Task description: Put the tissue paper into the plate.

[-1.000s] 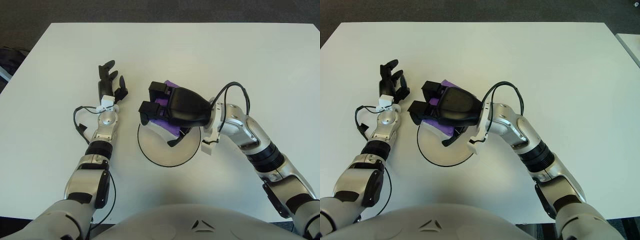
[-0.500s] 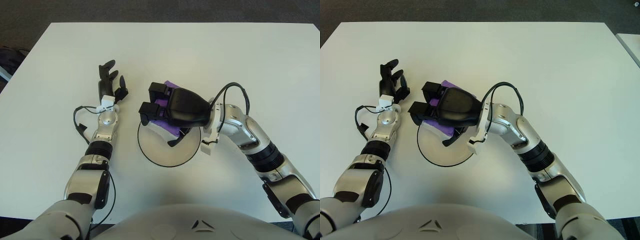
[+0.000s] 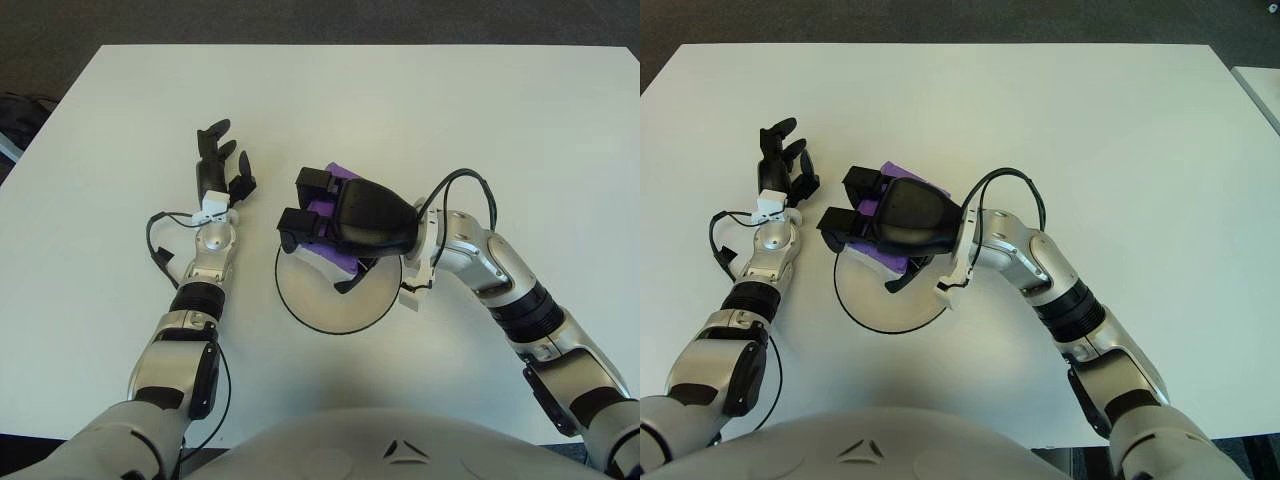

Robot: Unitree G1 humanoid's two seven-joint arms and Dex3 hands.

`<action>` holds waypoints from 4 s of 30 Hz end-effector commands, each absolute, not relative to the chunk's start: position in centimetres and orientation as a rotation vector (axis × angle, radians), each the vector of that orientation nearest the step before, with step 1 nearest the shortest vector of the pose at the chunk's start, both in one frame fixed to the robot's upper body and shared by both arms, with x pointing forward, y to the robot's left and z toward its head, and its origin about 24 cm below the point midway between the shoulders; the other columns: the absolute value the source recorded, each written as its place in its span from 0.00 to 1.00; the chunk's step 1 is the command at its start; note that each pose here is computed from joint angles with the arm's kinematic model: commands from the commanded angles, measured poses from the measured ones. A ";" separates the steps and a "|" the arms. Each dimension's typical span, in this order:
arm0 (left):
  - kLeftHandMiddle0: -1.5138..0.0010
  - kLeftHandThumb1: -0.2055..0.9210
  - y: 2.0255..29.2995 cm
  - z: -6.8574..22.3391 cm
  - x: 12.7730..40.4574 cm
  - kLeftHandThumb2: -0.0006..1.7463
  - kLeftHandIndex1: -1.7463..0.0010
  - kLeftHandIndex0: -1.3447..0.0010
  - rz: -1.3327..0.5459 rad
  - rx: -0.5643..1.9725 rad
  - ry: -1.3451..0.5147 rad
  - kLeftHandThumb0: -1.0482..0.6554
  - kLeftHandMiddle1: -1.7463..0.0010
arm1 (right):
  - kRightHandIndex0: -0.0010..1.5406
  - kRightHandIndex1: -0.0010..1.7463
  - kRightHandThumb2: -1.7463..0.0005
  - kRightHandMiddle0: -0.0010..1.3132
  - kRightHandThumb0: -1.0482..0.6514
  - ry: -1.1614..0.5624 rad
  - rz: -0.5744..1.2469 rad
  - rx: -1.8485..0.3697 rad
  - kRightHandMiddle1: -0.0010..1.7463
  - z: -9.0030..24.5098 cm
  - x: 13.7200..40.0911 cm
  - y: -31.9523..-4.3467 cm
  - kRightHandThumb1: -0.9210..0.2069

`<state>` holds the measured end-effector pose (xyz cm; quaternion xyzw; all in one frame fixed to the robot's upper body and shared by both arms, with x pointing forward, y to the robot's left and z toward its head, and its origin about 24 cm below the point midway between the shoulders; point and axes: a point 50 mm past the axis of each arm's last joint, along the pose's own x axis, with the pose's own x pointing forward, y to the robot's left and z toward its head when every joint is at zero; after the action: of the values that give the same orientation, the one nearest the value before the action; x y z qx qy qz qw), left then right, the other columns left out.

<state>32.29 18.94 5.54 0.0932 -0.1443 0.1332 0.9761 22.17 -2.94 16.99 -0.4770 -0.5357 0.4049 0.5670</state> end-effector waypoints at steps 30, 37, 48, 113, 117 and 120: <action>0.84 1.00 18.4 -2.8 27.0 0.46 0.43 1.00 0.269 0.173 0.043 0.21 0.56 | 0.33 1.00 0.48 0.30 0.38 -1.233 0.835 -1.029 0.99 15.9 21.5 -2.9 0.26; 0.86 1.00 18.2 -2.5 27.2 0.46 0.39 1.00 0.272 0.156 0.044 0.21 0.52 | 0.10 1.00 0.67 0.18 0.40 -1.246 0.797 -1.054 1.00 15.8 21.3 -3.2 0.05; 0.85 1.00 17.9 -1.9 27.3 0.45 0.39 1.00 0.276 0.130 0.027 0.22 0.51 | 0.04 0.45 0.57 0.01 0.19 -1.200 0.818 -1.109 0.43 15.5 21.6 -3.3 0.00; 0.85 0.99 18.4 -3.8 29.2 0.22 0.37 1.00 0.370 -0.076 0.166 0.21 0.28 | 0.00 0.00 0.50 0.00 0.05 -1.197 0.755 -1.159 0.00 14.3 22.5 -3.9 0.00; 0.85 0.99 18.9 -3.6 30.2 0.21 0.39 1.00 0.370 -0.059 0.240 0.21 0.28 | 0.00 0.00 0.50 0.00 0.05 -1.205 0.737 -1.157 0.00 14.7 22.6 -4.1 0.00; 0.85 0.99 19.1 -4.1 29.6 0.20 0.40 1.00 0.435 -0.069 0.245 0.19 0.28 | 0.00 0.00 0.49 0.00 0.04 -1.198 0.733 -1.129 0.00 15.1 22.6 -4.4 0.00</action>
<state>34.36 19.63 3.20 -0.0354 -0.0302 0.1853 0.9816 22.75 -3.87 14.45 -0.5001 -0.5159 0.3290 0.6128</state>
